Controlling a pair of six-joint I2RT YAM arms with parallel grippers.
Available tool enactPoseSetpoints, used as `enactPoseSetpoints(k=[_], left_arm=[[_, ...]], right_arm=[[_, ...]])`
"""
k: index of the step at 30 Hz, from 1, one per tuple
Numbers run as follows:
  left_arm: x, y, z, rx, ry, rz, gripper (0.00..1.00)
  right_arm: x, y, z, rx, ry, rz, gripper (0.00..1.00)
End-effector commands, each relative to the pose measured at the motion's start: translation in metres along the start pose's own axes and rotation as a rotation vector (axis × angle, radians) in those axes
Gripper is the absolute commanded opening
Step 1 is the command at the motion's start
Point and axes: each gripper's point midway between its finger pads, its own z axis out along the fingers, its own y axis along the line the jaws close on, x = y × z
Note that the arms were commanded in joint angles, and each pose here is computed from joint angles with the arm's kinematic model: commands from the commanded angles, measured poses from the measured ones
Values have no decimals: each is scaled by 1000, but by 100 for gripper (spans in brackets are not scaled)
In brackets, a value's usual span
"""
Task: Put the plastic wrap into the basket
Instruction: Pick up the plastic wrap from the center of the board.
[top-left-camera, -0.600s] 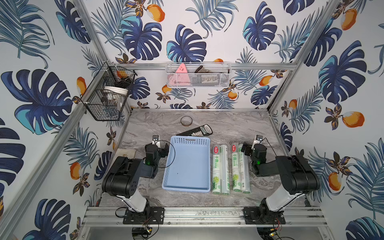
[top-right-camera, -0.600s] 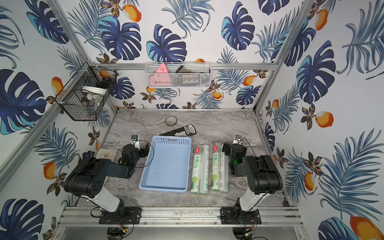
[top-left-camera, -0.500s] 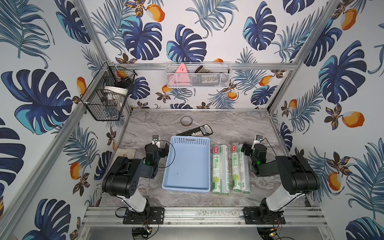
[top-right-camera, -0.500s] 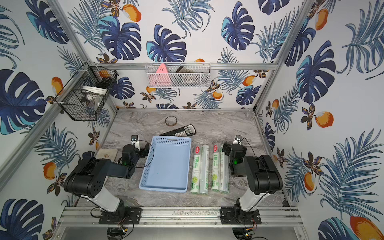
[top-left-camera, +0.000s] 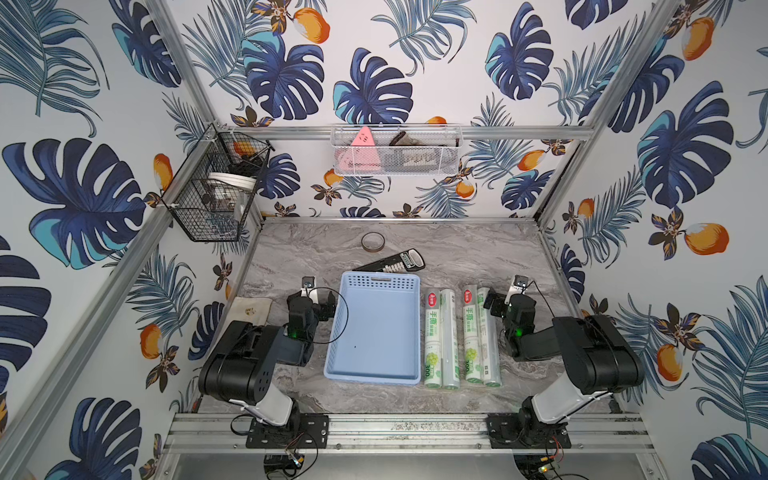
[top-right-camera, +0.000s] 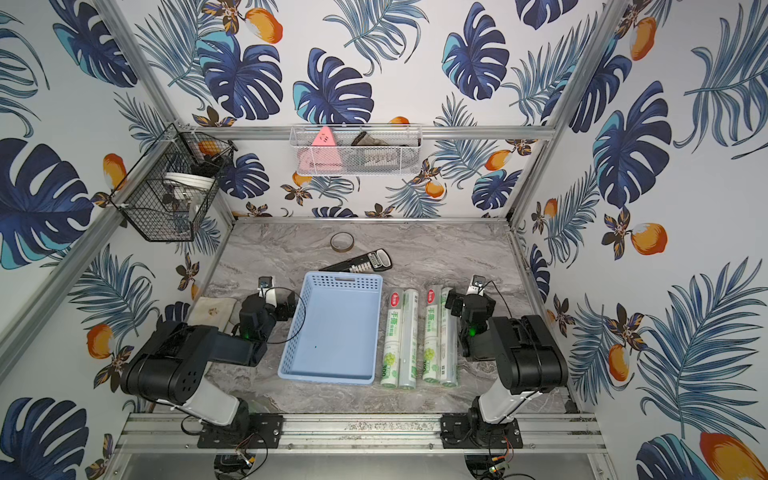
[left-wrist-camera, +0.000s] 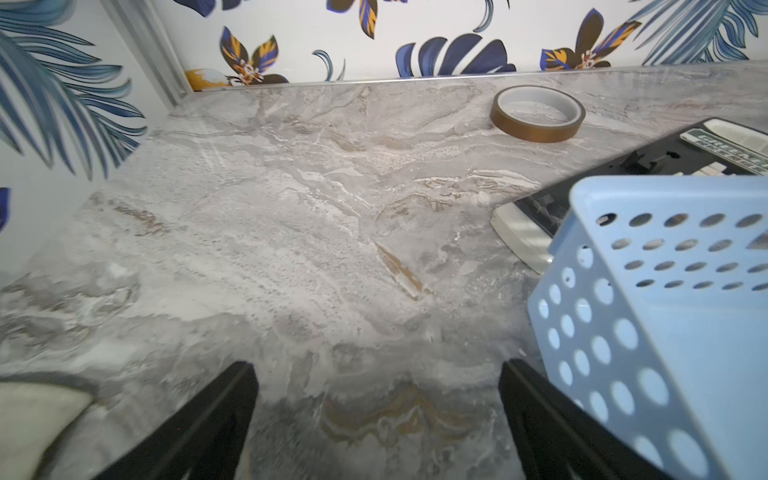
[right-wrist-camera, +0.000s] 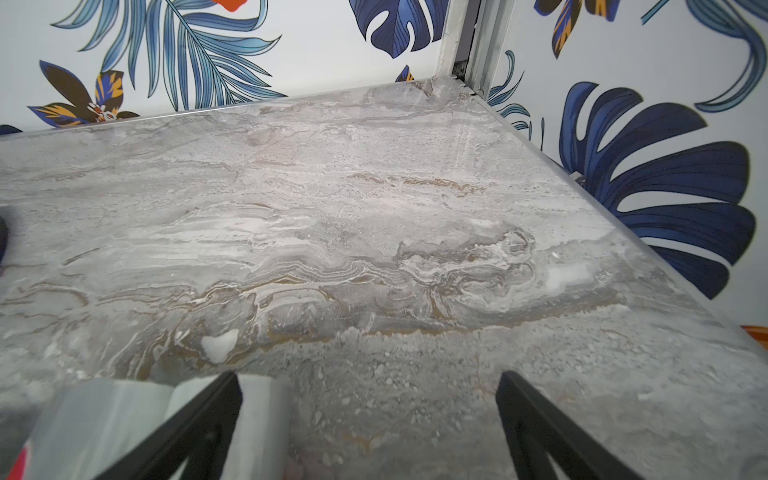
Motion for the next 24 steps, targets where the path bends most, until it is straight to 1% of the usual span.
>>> enactPoseSetpoints(k=[1,3,5,7,8,10,12,15,16,18,19,20,21,24], left_arm=[[-29,13,-12,-64,-103,-45,99],[-39,15,-18,-69,-96,-39,99],[-52,19,-28,-83,-117,-54,99],[-67,29,-40,-129,-131,-122,99],[-73,33,-45,-150,-120,-147,99],[-85,34,-53,-155,-90,-171,99],[-94,40,-59,-185,-76,-251,99],[-91,54,-67,-280,-11,-406,99],[-91,52,-68,-269,21,-435,99],[-93,28,-63,-144,81,-429,99],[-92,19,-61,-93,111,-444,99],[-92,14,-61,-70,132,-462,99],[-89,11,-60,-59,151,-496,99],[-85,11,-66,-73,186,-599,99]], right_arm=[[-27,-2,-8,10,-104,31,100],[-32,-9,-12,46,-94,49,100],[-40,-12,-16,69,-60,61,100],[-43,-17,-19,105,16,79,100],[-48,-23,-22,146,32,88,100],[-60,-35,-31,229,74,172,100],[-69,-37,-39,250,124,205,100],[-71,-39,-56,298,260,342,100],[-69,-26,-59,228,329,354,100],[-67,10,-65,19,414,353,100],[-64,25,-70,-70,449,360,97],[-63,37,-75,-143,478,364,94],[-61,46,-83,-203,510,367,94],[-57,76,-105,-379,609,418,89]])
